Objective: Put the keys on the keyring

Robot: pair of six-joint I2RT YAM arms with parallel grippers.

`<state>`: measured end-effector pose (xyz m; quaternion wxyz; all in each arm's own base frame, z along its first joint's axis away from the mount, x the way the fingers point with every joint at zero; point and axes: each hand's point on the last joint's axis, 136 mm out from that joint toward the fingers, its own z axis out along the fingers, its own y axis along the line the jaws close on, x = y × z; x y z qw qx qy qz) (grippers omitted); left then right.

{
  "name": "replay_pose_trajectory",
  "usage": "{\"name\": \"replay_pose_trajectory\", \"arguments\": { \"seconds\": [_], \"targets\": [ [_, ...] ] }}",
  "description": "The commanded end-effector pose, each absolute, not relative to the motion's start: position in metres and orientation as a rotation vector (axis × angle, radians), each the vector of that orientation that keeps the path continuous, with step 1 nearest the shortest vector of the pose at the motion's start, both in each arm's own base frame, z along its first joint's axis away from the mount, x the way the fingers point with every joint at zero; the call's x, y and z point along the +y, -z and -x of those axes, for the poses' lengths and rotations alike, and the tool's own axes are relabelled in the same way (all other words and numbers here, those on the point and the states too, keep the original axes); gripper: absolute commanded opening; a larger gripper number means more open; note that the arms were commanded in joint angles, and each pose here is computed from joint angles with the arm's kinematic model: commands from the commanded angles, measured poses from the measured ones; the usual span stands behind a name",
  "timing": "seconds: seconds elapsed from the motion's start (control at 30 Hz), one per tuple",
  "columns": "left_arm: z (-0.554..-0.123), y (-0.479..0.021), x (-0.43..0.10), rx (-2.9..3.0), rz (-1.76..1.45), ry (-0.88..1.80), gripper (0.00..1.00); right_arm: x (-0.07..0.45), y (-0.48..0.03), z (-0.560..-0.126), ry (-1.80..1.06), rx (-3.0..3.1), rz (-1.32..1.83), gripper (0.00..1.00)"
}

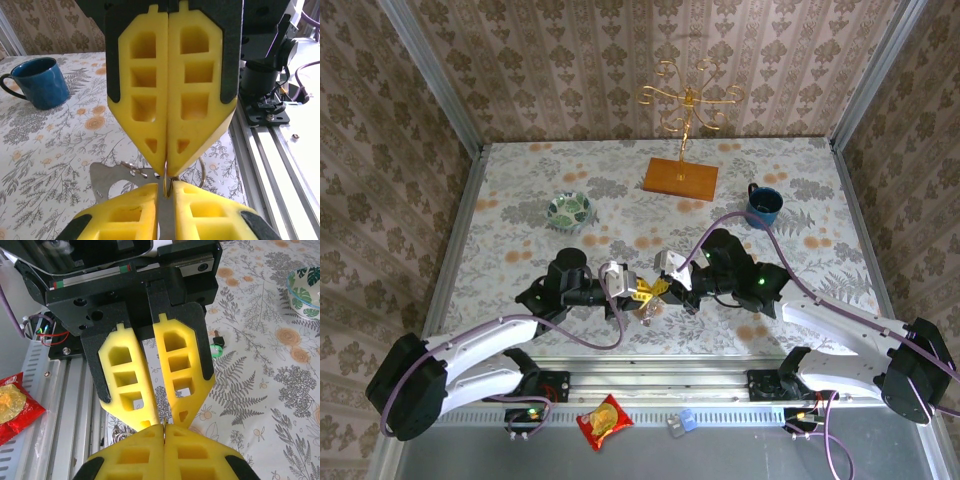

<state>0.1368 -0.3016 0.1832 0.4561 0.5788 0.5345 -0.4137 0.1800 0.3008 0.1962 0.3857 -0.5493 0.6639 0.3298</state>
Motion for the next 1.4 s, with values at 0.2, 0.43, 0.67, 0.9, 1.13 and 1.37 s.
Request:
{"name": "replay_pose_trajectory", "arguments": {
  "seconds": [0.2,0.43,0.67,0.9,1.13,1.37],
  "targets": [
    [-0.141,-0.212,-0.308,1.216,-1.369,1.045,0.0,0.312,-0.202,-0.167,-0.881,1.595,1.465,0.0],
    [-0.144,-0.213,-0.304,1.216,-1.347,0.989,0.0,0.283,-0.202,-0.187,-0.692,1.701,1.32,0.38],
    [-0.144,-0.214,-0.303,1.183,-1.349,0.887,0.0,0.265,-0.19,-0.181,-0.672,1.749,1.253,0.47],
    [-0.142,-0.213,-0.306,1.178,-1.372,0.855,0.0,0.279,-0.195,-0.188,-0.689,1.717,1.283,0.47],
    [-0.145,-0.213,-0.305,1.189,-1.364,0.825,0.0,0.283,-0.202,-0.171,-0.759,1.628,1.356,0.42],
    [-0.146,-0.211,-0.307,1.19,-1.364,0.825,0.0,0.286,-0.205,-0.152,-0.82,1.547,1.404,0.43]
  ]
}}
